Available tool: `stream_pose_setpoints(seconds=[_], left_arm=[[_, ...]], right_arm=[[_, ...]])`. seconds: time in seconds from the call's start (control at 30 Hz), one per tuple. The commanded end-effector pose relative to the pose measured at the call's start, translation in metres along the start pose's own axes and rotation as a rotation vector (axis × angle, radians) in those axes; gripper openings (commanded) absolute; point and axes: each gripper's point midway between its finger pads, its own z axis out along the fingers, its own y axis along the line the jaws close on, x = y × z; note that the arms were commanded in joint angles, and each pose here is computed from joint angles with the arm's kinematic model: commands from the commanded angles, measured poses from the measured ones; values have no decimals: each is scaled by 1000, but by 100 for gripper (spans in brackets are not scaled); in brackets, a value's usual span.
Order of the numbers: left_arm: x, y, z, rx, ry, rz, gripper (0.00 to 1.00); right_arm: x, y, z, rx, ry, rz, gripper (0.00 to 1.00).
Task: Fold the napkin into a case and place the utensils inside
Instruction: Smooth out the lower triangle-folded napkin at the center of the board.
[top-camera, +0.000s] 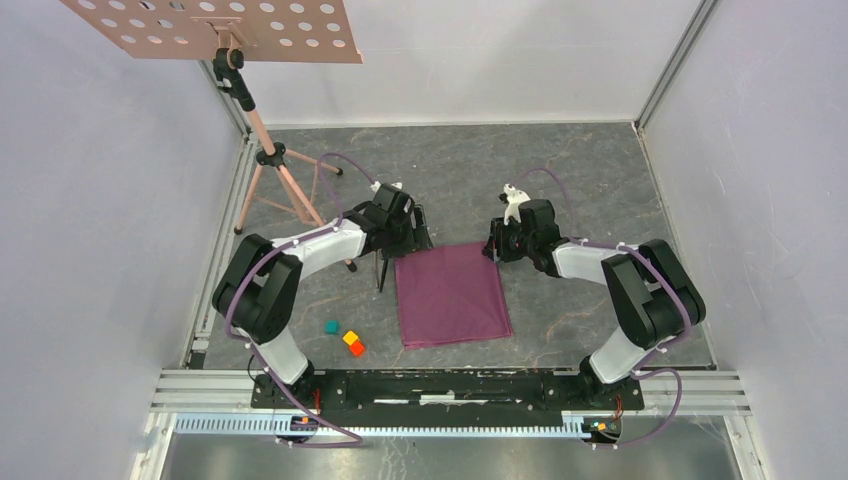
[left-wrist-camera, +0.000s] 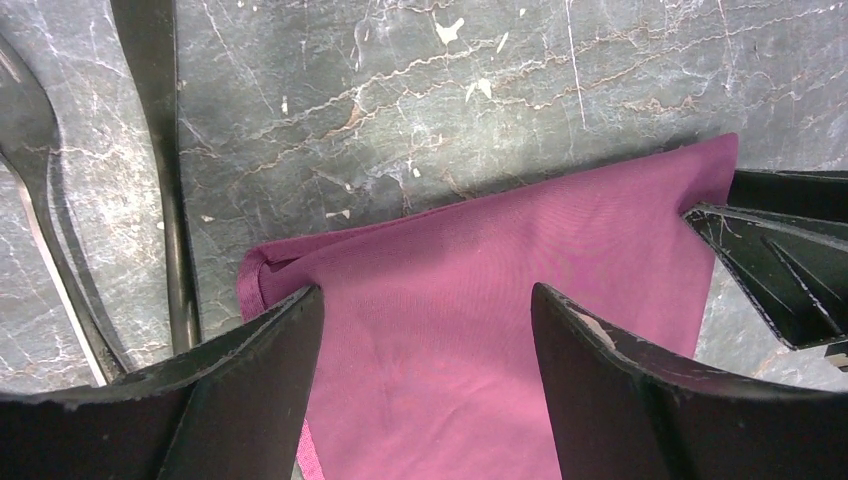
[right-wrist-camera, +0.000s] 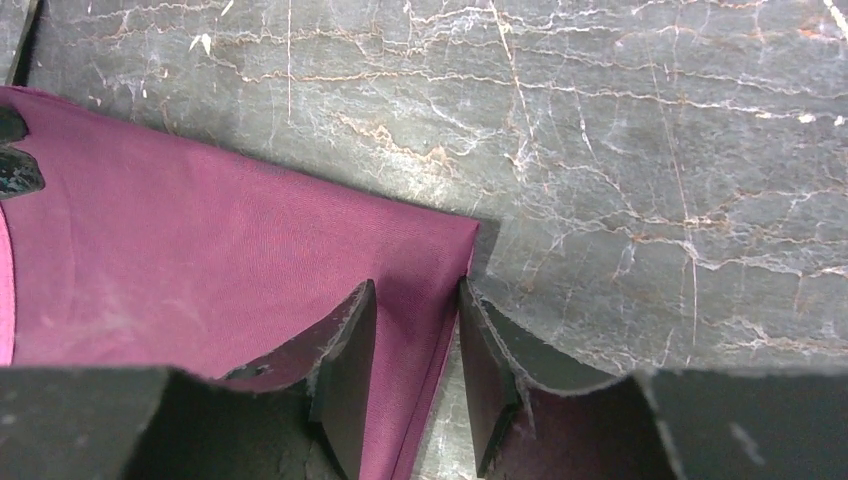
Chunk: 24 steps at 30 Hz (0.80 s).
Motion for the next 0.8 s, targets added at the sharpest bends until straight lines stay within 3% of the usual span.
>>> stream_pose_setpoints(seconds=[0.0, 0.27, 0.47, 0.6, 0.7, 0.77], left_arm=[[-5, 11, 10, -23, -26, 49, 82], [6, 31, 24, -70, 12, 44, 82], [-4, 30, 16, -95, -4, 86, 80], [-12, 6, -9, -1, -17, 99, 82], [-13, -9, -23, 68, -17, 96, 83], [-14, -12, -27, 84, -21, 89, 84]], right_arm=[[-11, -7, 5, 36, -38, -8, 41], [7, -38, 3, 123, -31, 35, 9], [-5, -32, 2, 88, -44, -30, 4], [-19, -18, -7, 43, -45, -50, 15], [-15, -13, -21, 54, -27, -57, 39], [-6, -5, -32, 27, -1, -64, 46]])
